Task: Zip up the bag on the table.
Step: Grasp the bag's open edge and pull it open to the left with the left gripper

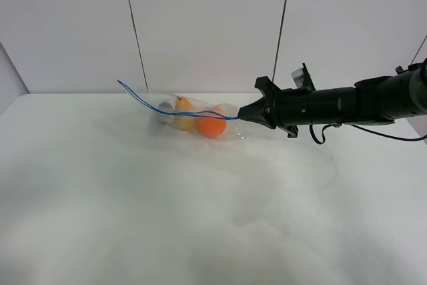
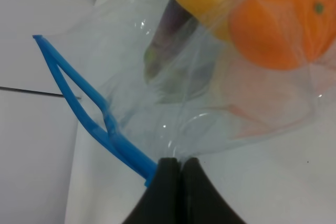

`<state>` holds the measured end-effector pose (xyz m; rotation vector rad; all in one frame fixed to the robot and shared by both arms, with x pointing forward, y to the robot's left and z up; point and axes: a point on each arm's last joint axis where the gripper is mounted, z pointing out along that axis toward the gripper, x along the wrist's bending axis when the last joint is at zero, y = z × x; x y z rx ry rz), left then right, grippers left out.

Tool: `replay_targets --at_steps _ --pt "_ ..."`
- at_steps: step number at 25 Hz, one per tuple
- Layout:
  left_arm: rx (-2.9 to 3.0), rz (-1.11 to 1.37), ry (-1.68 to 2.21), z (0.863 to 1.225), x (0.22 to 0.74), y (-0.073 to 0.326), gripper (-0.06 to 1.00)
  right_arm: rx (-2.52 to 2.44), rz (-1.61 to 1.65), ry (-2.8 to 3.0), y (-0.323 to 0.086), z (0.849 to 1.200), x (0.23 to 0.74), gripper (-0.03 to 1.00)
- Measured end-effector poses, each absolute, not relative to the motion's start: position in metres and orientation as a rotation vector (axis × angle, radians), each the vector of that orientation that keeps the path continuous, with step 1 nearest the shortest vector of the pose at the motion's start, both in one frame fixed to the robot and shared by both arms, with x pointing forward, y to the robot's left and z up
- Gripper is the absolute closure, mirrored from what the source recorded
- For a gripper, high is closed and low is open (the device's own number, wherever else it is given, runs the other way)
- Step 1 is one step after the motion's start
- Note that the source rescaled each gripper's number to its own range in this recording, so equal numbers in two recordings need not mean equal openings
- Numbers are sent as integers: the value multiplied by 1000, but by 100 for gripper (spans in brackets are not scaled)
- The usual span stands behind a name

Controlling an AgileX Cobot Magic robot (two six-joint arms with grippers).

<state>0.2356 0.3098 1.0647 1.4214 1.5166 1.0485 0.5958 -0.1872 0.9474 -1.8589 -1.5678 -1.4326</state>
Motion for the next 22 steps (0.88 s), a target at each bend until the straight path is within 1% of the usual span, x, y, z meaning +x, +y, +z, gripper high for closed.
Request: replay_targets --at_steps 3,7,16,22 --pt "1420 1050 1512 1069 239 310 -6 -1859 -1432 -1569 -187 947 596 97" --pt "1464 1024 1545 1079 255 309 -6 -1858 -1431 -1572 -187 947 596 97" --pt "1431 1090 1442 1128 295 306 -6 -1859 -1429 -1575 -187 947 596 97" --pt "1447 1089 1432 1147 332 303 -6 -1859 -1429 -1576 -187 947 596 97"
